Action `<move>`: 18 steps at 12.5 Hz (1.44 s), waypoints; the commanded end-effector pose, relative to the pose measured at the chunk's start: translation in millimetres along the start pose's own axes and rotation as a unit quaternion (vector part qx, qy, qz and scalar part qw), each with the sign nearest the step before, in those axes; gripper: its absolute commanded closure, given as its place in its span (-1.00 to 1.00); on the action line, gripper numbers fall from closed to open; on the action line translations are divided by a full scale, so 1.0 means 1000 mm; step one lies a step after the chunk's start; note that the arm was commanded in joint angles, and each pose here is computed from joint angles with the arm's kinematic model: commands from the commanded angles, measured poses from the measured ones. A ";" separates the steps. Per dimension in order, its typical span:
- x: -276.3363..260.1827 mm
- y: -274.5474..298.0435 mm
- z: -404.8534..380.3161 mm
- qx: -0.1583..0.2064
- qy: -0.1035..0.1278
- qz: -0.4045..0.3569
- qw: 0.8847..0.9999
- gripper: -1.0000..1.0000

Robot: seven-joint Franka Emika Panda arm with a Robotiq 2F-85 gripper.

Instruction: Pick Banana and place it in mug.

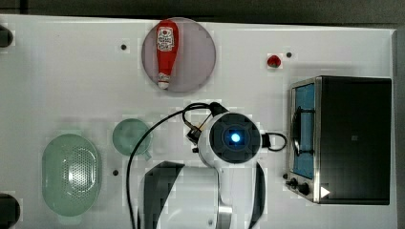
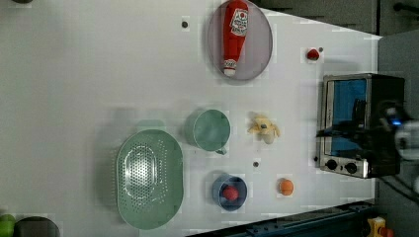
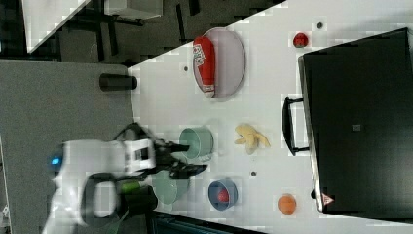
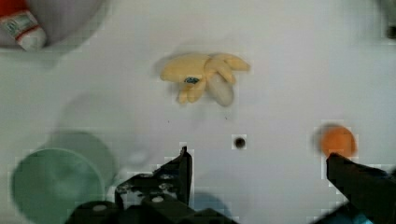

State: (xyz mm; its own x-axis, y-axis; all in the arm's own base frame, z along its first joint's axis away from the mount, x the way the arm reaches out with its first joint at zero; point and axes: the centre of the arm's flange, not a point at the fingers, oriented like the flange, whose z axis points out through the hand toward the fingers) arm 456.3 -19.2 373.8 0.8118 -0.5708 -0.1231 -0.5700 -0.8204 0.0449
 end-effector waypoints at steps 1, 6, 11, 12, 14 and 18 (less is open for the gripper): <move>0.015 -0.005 0.023 0.003 0.035 -0.115 0.993 -1.00; 0.039 -0.015 0.129 -0.020 0.007 -0.264 0.964 -1.00; 0.047 -0.020 0.206 -0.026 0.010 -0.283 0.959 -1.00; 0.049 -0.021 0.212 -0.023 0.022 -0.284 0.958 -1.00; 0.047 -0.021 0.223 -0.023 0.023 -0.286 0.958 -0.93; 0.050 -0.023 0.217 -0.020 0.032 -0.286 0.957 0.13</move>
State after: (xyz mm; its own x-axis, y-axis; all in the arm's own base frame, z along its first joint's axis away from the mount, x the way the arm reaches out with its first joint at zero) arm 474.8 -8.4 137.7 0.9938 -0.0096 -0.1110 -0.0062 -0.9995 0.0311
